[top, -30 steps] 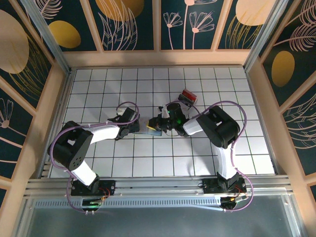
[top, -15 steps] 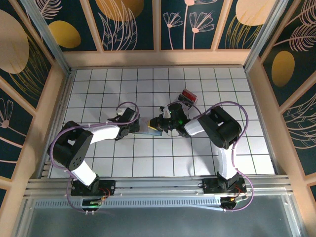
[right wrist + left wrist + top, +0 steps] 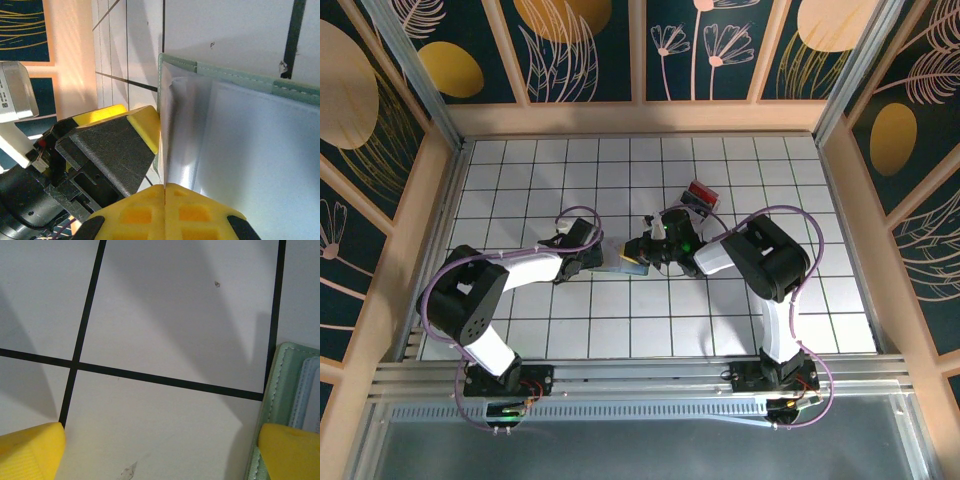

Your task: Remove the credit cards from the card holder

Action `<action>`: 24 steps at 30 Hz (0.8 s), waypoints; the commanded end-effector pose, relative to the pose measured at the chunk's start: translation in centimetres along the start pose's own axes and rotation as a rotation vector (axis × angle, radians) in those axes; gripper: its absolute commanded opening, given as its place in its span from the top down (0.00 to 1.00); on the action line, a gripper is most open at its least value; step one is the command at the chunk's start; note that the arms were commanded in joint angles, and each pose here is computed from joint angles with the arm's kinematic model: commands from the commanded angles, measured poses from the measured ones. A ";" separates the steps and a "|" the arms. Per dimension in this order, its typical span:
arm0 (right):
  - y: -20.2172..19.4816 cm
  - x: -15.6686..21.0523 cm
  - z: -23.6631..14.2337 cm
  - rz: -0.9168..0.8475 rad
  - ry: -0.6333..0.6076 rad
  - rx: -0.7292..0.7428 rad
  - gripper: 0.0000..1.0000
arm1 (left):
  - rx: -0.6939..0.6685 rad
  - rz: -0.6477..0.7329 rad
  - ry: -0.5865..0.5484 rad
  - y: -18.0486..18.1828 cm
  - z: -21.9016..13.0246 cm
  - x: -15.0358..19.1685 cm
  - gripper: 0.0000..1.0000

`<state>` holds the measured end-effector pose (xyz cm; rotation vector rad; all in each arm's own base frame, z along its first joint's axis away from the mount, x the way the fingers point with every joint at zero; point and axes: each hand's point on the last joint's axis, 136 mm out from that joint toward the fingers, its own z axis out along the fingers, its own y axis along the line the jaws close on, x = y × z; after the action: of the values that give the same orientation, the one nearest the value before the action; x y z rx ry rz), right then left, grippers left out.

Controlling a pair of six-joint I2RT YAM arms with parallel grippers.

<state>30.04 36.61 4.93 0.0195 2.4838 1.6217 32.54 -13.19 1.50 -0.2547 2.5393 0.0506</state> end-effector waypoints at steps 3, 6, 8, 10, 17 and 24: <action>0.6 -0.7 -0.8 -0.027 -0.027 0.030 0.99 | -0.028 0.014 -0.003 0.8 -1.4 -0.7 0.01; 0.2 -0.8 -0.7 -0.028 -0.026 0.064 1.00 | -0.005 0.005 -0.042 0.3 -2.7 -2.3 0.01; 0.2 -0.9 -0.6 -0.034 -0.025 0.076 1.00 | 0.017 0.001 -0.059 -0.1 -3.3 -3.0 0.01; 0.2 -0.8 -0.5 -0.035 -0.021 0.085 1.00 | 0.053 0.002 -0.066 -0.8 -3.7 -3.5 0.01; 0.4 -0.9 -0.6 -0.036 -0.021 0.096 1.00 | 0.108 0.043 -0.046 -2.4 -2.9 -3.0 0.01; 0.6 -1.0 -0.6 -0.039 -0.021 0.097 0.99 | 0.068 0.101 0.021 -2.5 -0.4 -0.8 0.01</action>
<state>30.31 35.99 4.45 0.0254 2.5653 1.4937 33.33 -15.09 3.08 -0.1430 2.5486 -0.0173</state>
